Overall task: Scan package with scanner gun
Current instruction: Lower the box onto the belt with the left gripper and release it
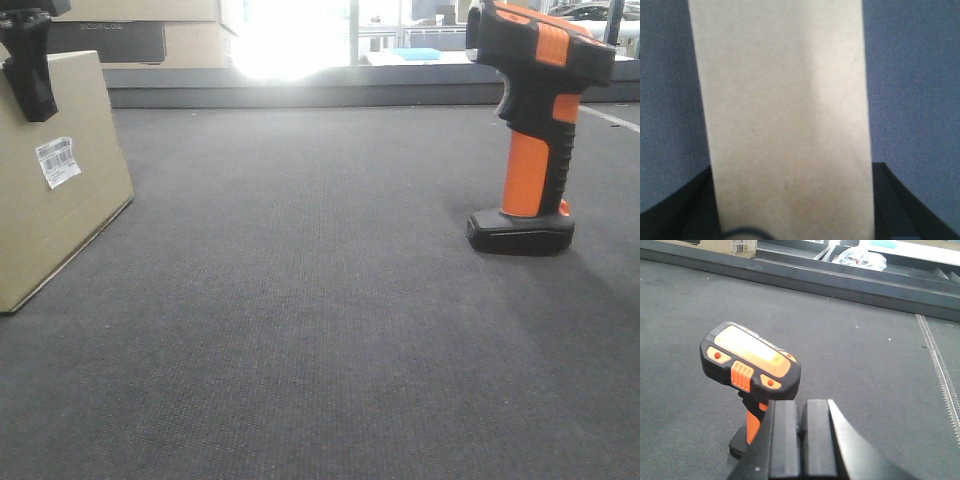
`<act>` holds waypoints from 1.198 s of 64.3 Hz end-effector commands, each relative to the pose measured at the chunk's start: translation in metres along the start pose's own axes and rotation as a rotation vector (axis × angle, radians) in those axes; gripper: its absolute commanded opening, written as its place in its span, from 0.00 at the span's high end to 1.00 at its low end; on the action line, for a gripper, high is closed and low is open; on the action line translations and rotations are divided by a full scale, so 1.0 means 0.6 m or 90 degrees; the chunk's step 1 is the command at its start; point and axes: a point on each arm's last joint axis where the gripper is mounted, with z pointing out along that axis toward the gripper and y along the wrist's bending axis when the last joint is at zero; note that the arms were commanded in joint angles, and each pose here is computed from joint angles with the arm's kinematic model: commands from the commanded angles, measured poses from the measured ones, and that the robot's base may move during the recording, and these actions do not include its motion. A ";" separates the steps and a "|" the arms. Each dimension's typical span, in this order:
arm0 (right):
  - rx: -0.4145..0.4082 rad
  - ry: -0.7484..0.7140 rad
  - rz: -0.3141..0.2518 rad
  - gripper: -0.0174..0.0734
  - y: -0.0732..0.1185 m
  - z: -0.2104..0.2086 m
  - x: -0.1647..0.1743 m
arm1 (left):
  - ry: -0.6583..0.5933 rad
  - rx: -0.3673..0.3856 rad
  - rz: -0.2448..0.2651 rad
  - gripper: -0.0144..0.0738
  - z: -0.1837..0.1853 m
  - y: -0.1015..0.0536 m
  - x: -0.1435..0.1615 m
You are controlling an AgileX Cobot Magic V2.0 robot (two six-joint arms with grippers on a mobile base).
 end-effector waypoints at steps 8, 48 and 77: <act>0.007 -0.009 -0.009 0.99 -0.002 -0.002 -0.002 | -0.013 0.000 -0.009 0.85 -0.009 -0.002 -0.002; 0.061 0.006 0.046 0.99 -0.022 -0.004 0.003 | -0.135 -0.014 0.001 0.50 -0.137 0.004 0.047; 0.066 -0.040 0.061 0.99 -0.015 -0.039 0.037 | -0.442 -0.018 0.014 0.96 -0.197 0.010 0.215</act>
